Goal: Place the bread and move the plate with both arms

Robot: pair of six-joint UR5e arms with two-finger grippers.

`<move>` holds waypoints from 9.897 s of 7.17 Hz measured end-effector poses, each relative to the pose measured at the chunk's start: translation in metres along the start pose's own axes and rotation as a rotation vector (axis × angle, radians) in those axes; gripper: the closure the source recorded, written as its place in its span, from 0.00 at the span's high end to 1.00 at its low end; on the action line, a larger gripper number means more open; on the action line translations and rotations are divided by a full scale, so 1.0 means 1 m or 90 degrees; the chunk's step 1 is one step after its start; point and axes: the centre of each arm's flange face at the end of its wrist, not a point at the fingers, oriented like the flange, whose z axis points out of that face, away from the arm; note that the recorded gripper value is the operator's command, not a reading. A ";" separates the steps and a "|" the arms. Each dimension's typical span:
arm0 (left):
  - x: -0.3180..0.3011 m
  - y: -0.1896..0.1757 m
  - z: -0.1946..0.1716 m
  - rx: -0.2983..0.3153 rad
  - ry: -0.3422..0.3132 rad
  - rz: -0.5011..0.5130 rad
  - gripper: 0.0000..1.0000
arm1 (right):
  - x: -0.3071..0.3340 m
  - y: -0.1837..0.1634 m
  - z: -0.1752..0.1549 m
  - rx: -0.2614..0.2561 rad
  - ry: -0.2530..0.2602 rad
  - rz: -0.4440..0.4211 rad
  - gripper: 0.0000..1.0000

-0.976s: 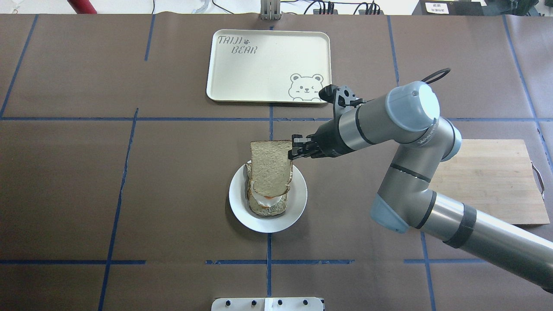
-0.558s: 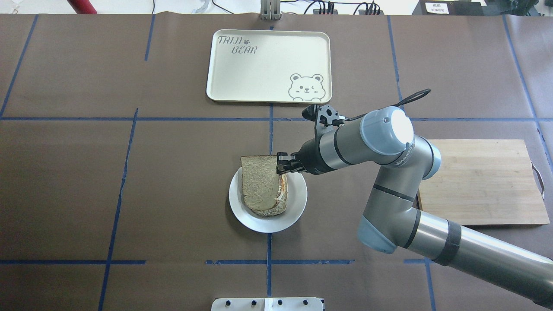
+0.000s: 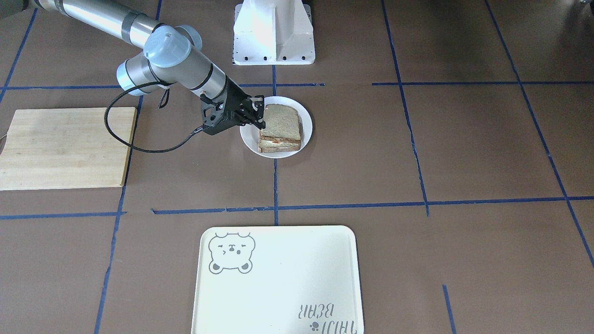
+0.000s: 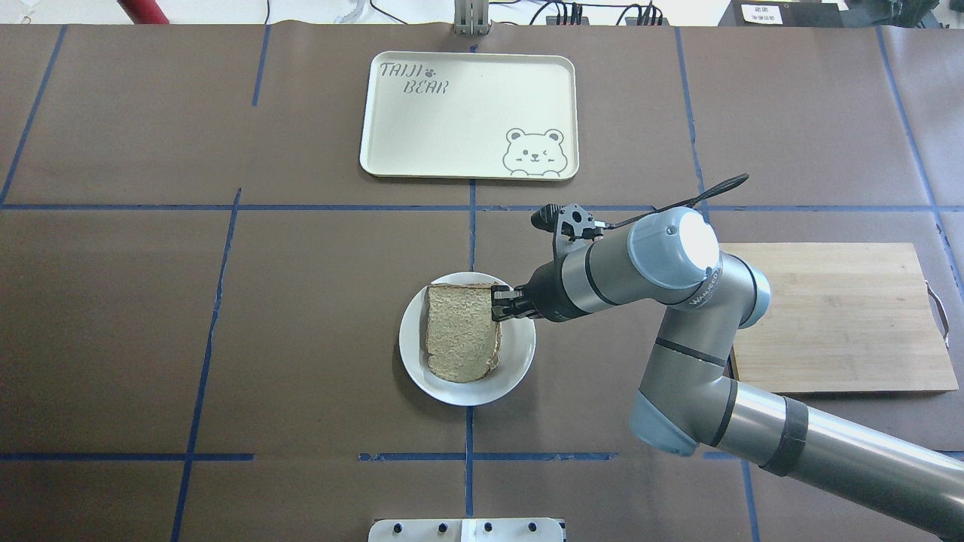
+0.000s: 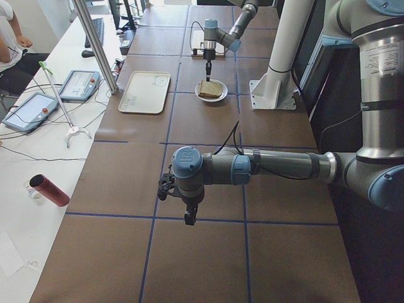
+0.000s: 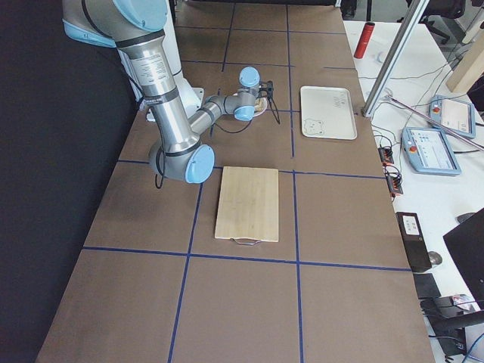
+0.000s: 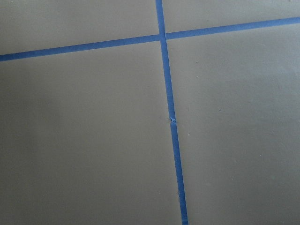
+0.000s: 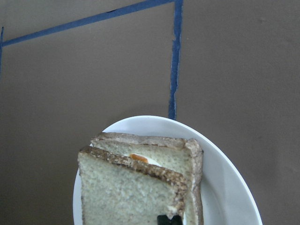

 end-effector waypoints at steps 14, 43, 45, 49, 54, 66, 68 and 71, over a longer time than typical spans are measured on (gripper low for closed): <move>0.030 -0.055 -0.022 0.139 0.039 0.092 1.00 | 0.385 -0.142 -0.344 -0.068 0.331 -0.178 1.00; 0.647 0.025 0.235 0.183 0.518 -0.291 0.25 | 0.502 -0.023 -0.486 -0.122 0.368 -0.090 1.00; 0.648 0.027 0.236 0.181 0.519 -0.290 0.05 | 0.503 -0.022 -0.486 -0.122 0.368 -0.090 1.00; 0.647 0.032 0.224 0.179 0.583 -0.281 0.00 | 0.503 -0.022 -0.486 -0.122 0.367 -0.088 1.00; 0.639 -0.008 0.188 0.220 0.721 -0.371 0.00 | 0.503 -0.022 -0.486 -0.123 0.368 -0.088 1.00; 0.647 -0.298 0.207 0.344 0.593 -0.574 1.00 | 0.502 -0.023 -0.486 -0.121 0.368 -0.088 1.00; 0.639 -0.296 0.197 0.329 0.594 -0.542 1.00 | 0.502 -0.024 -0.486 -0.121 0.368 -0.089 1.00; 0.566 -0.285 0.158 0.268 0.552 -0.469 1.00 | 0.502 -0.024 -0.486 -0.121 0.368 -0.090 1.00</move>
